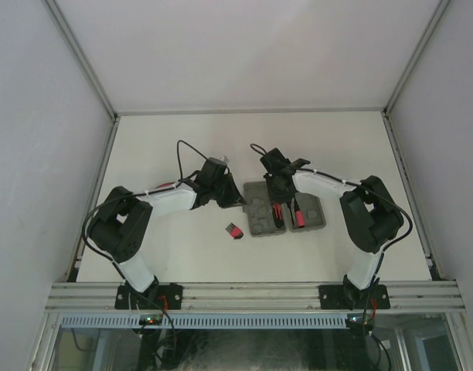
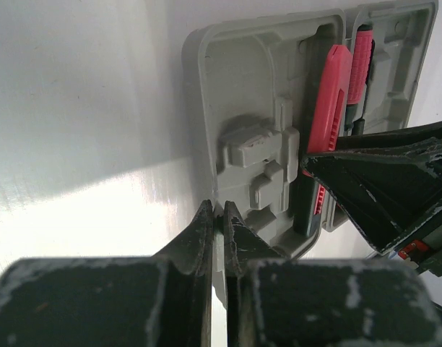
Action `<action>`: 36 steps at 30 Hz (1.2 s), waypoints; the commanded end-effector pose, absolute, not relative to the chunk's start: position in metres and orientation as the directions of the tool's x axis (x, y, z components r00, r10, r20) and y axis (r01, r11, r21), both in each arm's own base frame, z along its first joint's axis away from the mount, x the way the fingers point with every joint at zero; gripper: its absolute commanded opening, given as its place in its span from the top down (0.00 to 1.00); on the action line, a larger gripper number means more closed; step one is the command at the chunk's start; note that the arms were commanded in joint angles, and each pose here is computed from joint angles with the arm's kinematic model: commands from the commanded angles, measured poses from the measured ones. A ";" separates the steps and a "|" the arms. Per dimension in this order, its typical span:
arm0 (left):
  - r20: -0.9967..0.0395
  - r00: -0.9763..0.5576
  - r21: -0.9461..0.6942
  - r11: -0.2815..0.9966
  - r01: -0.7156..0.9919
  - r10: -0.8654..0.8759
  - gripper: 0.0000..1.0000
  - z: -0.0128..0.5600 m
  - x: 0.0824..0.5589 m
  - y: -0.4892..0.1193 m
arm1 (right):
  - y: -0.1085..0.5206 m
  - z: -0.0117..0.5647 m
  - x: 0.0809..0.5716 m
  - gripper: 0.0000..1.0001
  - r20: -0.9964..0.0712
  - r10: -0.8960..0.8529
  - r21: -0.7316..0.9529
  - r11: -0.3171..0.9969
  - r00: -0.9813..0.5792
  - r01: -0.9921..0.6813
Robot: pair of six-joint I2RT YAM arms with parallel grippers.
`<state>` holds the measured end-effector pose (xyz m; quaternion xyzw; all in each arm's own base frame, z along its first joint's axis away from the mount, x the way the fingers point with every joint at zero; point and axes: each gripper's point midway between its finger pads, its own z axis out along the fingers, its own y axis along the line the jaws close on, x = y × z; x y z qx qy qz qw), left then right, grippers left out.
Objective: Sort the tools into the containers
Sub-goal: Place the utility knife in the storage box.
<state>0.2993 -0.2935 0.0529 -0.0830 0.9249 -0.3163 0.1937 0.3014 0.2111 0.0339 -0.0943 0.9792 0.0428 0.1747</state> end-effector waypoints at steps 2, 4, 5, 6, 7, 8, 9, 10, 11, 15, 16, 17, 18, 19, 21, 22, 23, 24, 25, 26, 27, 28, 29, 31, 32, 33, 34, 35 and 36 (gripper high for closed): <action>-0.335 -0.897 -0.647 0.763 -0.002 -0.287 1.00 0.069 0.300 -0.298 | 0.207 0.037 0.302 0.74 -0.355 -0.178 0.010 0.981 -0.918 -0.195; -0.336 -0.897 -0.645 0.764 -0.004 -0.288 1.00 0.069 0.300 -0.297 | 0.211 0.047 0.308 0.69 -0.377 -0.173 0.022 0.981 -0.910 -0.195; -0.335 -0.897 -0.645 0.764 -0.004 -0.288 1.00 0.068 0.299 -0.296 | 0.212 0.048 0.309 0.68 -0.381 -0.173 0.024 0.980 -0.908 -0.197; -0.335 -0.897 -0.645 0.764 -0.005 -0.289 1.00 0.068 0.299 -0.296 | 0.212 0.050 0.309 0.66 -0.382 -0.173 0.028 0.980 -0.908 -0.198; -0.334 -0.897 -0.645 0.764 -0.004 -0.288 1.00 0.068 0.299 -0.297 | 0.213 0.051 0.309 0.66 -0.383 -0.172 0.029 0.980 -0.907 -0.198; -0.334 -0.898 -0.644 0.765 -0.005 -0.287 1.00 0.068 0.298 -0.296 | 0.214 0.052 0.308 0.66 -0.385 -0.172 0.034 0.979 -0.907 -0.200; -0.333 -0.898 -0.645 0.764 -0.004 -0.286 1.00 0.068 0.298 -0.297 | 0.214 0.052 0.308 0.65 -0.384 -0.172 0.036 0.979 -0.907 -0.201; -0.333 -0.899 -0.645 0.764 -0.003 -0.285 1.00 0.068 0.298 -0.297 | 0.214 0.053 0.308 0.65 -0.385 -0.172 0.039 0.979 -0.907 -0.202; -0.334 -0.898 -0.646 0.764 -0.004 -0.287 1.00 0.068 0.298 -0.297 | 0.215 0.053 0.308 0.64 -0.385 -0.172 0.042 0.978 -0.907 -0.203; -0.335 -0.897 -0.646 0.763 -0.005 -0.289 1.00 0.069 0.299 -0.296 | 0.216 0.061 0.309 0.66 -0.403 -0.170 0.051 0.977 -0.899 -0.208; -0.333 -0.898 -0.646 0.764 -0.005 -0.287 1.00 0.068 0.298 -0.297 | 0.217 0.063 0.309 0.67 -0.409 -0.171 0.054 0.976 -0.896 -0.211; -0.333 -0.898 -0.646 0.763 -0.005 -0.288 1.00 0.068 0.299 -0.297 | 0.217 0.065 0.310 0.69 -0.415 -0.170 0.059 0.975 -0.894 -0.213; -0.333 -0.898 -0.646 0.763 -0.005 -0.287 1.00 0.068 0.299 -0.297 | 0.218 0.067 0.310 0.70 -0.418 -0.170 0.064 0.974 -0.892 -0.216; -0.333 -0.898 -0.647 0.762 -0.003 -0.287 1.00 0.069 0.299 -0.298 | 0.219 0.068 0.310 0.73 -0.421 -0.171 0.069 0.973 -0.891 -0.219; -0.333 -0.898 -0.648 0.762 -0.003 -0.287 1.00 0.069 0.299 -0.297 | 0.221 0.069 0.309 0.78 -0.419 -0.173 0.082 0.971 -0.891 -0.227; -0.332 -0.899 -0.647 0.763 -0.004 -0.287 1.00 0.068 0.299 -0.297 | 0.222 0.068 0.309 0.80 -0.416 -0.175 0.083 0.970 -0.893 -0.229; -0.333 -0.898 -0.647 0.763 -0.004 -0.287 1.00 0.068 0.299 -0.297 | 0.222 0.067 0.308 0.81 -0.412 -0.176 0.084 0.970 -0.894 -0.229; -0.332 -0.899 -0.646 0.763 -0.005 -0.287 1.00 0.068 0.299 -0.297 | 0.222 0.066 0.307 0.82 -0.406 -0.178 0.082 0.970 -0.896 -0.229; -0.333 -0.898 -0.647 0.763 -0.004 -0.287 1.00 0.069 0.299 -0.297 | 0.221 0.065 0.307 0.83 -0.403 -0.180 0.080 0.970 -0.897 -0.230; -0.333 -0.898 -0.647 0.763 -0.005 -0.288 1.00 0.069 0.299 -0.297 | 0.221 0.064 0.307 0.84 -0.400 -0.182 0.078 0.970 -0.898 -0.231; -0.332 -0.898 -0.646 0.763 -0.006 -0.288 1.00 0.068 0.298 -0.297 | 0.221 0.063 0.306 0.85 -0.398 -0.184 0.081 0.969 -0.899 -0.234; -0.332 -0.898 -0.646 0.763 -0.006 -0.288 1.00 0.068 0.298 -0.297 | 0.221 0.062 0.307 0.86 -0.396 -0.185 0.081 0.969 -0.899 -0.234; -0.332 -0.898 -0.646 0.763 -0.006 -0.288 1.00 0.068 0.298 -0.297 | 0.222 0.062 0.306 0.86 -0.394 -0.185 0.083 0.968 -0.900 -0.236; -0.334 -0.898 -0.646 0.763 -0.005 -0.288 1.00 0.068 0.299 -0.297 | 0.223 0.060 0.306 0.87 -0.388 -0.185 0.091 0.967 -0.903 -0.237; -0.334 -0.897 -0.646 0.763 -0.004 -0.288 1.00 0.069 0.299 -0.297 | 0.223 0.060 0.305 0.87 -0.385 -0.185 0.094 0.967 -0.904 -0.238; -0.333 -0.898 -0.646 0.763 -0.005 -0.288 1.00 0.068 0.299 -0.297 | 0.223 0.058 0.305 0.87 -0.379 -0.185 0.095 0.967 -0.907 -0.237; -0.333 -0.898 -0.646 0.763 -0.004 -0.287 1.00 0.068 0.299 -0.297 | 0.223 0.057 0.304 0.87 -0.375 -0.186 0.096 0.967 -0.908 -0.238; -0.331 -0.899 -0.646 0.763 -0.005 -0.287 1.00 0.068 0.298 -0.297 | 0.223 0.056 0.304 0.88 -0.371 -0.187 0.097 0.966 -0.910 -0.238; -0.332 -0.899 -0.647 0.763 -0.004 -0.287 1.00 0.068 0.299 -0.297 | 0.223 0.054 0.303 0.88 -0.366 -0.190 0.098 0.966 -0.911 -0.240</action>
